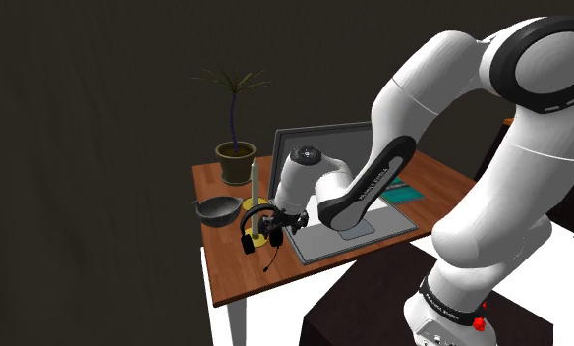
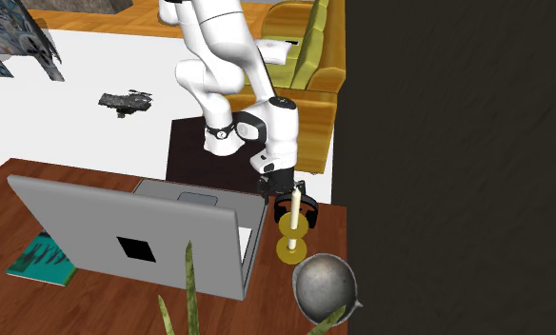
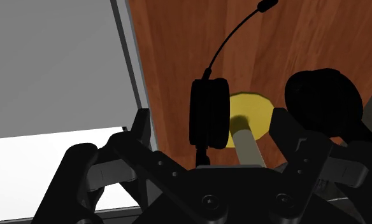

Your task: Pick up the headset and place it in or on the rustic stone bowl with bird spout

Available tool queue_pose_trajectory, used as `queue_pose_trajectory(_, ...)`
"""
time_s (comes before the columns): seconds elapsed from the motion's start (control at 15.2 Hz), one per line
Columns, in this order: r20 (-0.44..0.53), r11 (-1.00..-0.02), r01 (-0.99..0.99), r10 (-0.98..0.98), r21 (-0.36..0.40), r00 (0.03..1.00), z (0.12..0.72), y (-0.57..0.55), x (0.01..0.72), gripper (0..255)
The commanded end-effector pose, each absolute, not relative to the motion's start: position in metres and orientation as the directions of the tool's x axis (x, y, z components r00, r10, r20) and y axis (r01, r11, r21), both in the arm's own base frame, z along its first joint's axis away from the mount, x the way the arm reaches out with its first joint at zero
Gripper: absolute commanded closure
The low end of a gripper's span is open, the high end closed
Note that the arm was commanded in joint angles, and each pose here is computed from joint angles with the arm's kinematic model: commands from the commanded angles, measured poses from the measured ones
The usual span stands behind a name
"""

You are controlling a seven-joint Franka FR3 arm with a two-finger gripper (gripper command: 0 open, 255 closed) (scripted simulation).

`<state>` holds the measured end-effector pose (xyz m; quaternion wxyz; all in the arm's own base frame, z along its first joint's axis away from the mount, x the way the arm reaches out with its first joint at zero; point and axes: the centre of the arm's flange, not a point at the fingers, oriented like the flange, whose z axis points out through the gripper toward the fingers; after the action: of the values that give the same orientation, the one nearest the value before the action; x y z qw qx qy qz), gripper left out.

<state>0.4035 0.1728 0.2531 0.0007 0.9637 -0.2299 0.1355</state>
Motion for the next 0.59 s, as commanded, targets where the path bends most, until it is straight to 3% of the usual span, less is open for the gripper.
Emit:
queue_pose_trajectory(0.0,0.262,-0.894,-0.443,-0.443,-0.061,0.858,0.2530,0.1728,0.4036,0)
queue_pose_trajectory(0.07,0.262,-0.894,-0.443,-0.443,-0.061,0.858,0.2530,0.1728,0.4036,255)
queue_pose_trajectory(0.53,0.262,-0.894,-0.443,-0.443,-0.061,0.858,0.2530,0.1728,0.4036,255)
